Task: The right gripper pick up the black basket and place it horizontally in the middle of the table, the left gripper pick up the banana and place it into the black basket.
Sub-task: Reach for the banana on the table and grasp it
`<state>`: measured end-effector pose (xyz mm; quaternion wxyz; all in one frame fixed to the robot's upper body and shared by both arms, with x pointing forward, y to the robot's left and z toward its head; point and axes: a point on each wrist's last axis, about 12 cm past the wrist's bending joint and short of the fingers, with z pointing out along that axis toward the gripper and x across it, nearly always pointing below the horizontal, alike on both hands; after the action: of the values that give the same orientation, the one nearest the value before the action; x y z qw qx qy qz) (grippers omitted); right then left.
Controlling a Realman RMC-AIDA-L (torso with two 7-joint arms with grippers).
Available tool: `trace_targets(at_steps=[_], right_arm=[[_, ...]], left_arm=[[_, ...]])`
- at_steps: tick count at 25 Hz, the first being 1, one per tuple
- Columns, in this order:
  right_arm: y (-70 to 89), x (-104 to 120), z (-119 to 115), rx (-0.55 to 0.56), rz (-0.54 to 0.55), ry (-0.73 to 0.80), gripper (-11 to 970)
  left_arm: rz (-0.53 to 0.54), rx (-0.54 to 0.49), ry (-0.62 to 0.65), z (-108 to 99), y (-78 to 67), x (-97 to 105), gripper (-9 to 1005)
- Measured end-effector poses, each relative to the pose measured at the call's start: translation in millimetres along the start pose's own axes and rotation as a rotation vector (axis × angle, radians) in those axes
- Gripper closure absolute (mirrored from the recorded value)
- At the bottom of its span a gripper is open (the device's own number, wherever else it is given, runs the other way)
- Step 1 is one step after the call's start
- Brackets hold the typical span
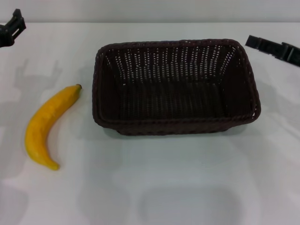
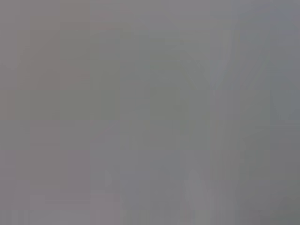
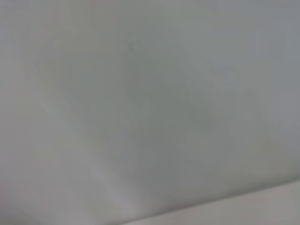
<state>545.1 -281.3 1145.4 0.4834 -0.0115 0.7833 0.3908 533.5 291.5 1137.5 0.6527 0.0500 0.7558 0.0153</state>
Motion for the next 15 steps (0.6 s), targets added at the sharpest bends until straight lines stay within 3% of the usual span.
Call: trace_targets(at_steps=[5, 11, 15], right_arm=[[-10.6, -14.8, -12.6, 0.026, -0.049, -0.051, 335], [-16.9, -32.1, -17.6, 0.061, -0.242, -0.186, 302], [-35.9, -37.7, -14.5, 0.143, -0.322, -0.329, 221]], left_arm=[[0.0, 0.001, 0.003, 0.8, -0.4, 0.9, 121], [-0.005, 0.003, 0.006, 1.8, -1.5, 2.0, 122], [-0.011, 0.003, 0.007, 1.3, -1.9, 2.6, 122]])
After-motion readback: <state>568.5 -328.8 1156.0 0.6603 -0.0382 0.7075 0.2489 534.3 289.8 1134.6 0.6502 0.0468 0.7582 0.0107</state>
